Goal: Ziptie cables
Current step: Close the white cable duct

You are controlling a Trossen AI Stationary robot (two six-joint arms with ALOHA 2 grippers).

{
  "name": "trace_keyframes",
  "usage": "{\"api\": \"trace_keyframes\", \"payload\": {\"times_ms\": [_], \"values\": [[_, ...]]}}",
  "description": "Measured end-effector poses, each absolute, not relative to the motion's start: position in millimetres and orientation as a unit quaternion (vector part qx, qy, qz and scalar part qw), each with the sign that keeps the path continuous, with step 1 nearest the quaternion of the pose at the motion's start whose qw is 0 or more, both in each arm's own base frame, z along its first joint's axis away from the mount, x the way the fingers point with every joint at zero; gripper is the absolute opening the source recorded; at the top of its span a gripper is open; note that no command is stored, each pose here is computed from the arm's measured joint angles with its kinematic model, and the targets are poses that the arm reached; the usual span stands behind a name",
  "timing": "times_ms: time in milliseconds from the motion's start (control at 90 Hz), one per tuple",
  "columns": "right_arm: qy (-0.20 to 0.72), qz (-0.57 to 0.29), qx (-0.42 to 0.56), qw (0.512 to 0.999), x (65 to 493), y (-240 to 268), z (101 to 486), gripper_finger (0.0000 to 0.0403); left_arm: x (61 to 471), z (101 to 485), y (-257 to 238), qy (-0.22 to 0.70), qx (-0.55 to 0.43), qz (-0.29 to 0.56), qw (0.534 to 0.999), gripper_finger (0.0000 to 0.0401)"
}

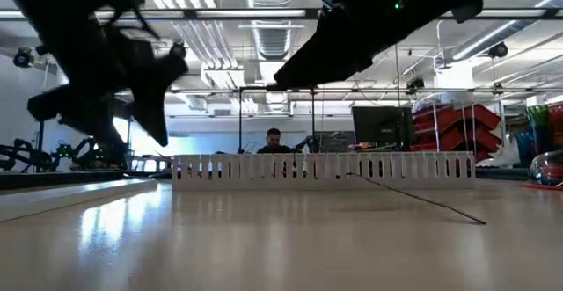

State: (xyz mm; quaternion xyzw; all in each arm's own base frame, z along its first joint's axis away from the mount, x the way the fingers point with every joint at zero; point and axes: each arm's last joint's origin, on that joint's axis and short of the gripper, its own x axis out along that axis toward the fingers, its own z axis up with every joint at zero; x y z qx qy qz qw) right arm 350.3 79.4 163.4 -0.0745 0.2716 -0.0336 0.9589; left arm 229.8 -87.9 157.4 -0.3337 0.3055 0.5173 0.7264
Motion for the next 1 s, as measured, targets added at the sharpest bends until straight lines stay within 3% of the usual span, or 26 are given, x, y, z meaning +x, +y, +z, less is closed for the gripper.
{"api": "trace_keyframes", "payload": {"times_ms": [144, 344, 511, 678, 822, 1000], "values": [[0.279, -0.026, -0.092, 0.955, 353.5, 80.8, 159.0, 0.0303, 228.4, 137.3, -87.5, 0.319, -0.358, 0.583, 0.656, 0.029], [0.284, -0.024, -0.094, 0.954, 353.3, 80.6, 159.1, 0.0326, 227.7, 125.5, -87.8, 0.311, -0.386, 0.619, 0.609, 0.0291], [0.286, -0.026, -0.081, 0.954, 352.8, 81.4, 158.6, 0.0334, 228.3, 120.6, -84.3, 0.313, -0.388, 0.634, 0.591, 0.0291], [0.29, -0.006, -0.073, 0.954, 352.5, 82.6, 158.1, 0.0333, 229.9, 119.6, -84.4, 0.321, -0.376, 0.622, 0.606, 0.0276], [0.285, -0.004, -0.079, 0.955, 351.4, 82.3, 162.5, 0.0332, 230.2, 119.2, -84.4, 0.326, -0.37, 0.618, 0.613, 0.0216], [0.266, -0.002, -0.083, 0.96, 343.1, 80.1, 188.4, 0.0332, 227.7, 119.4, -84.0, 0.348, -0.346, 0.615, 0.617, 0.0091]]}}
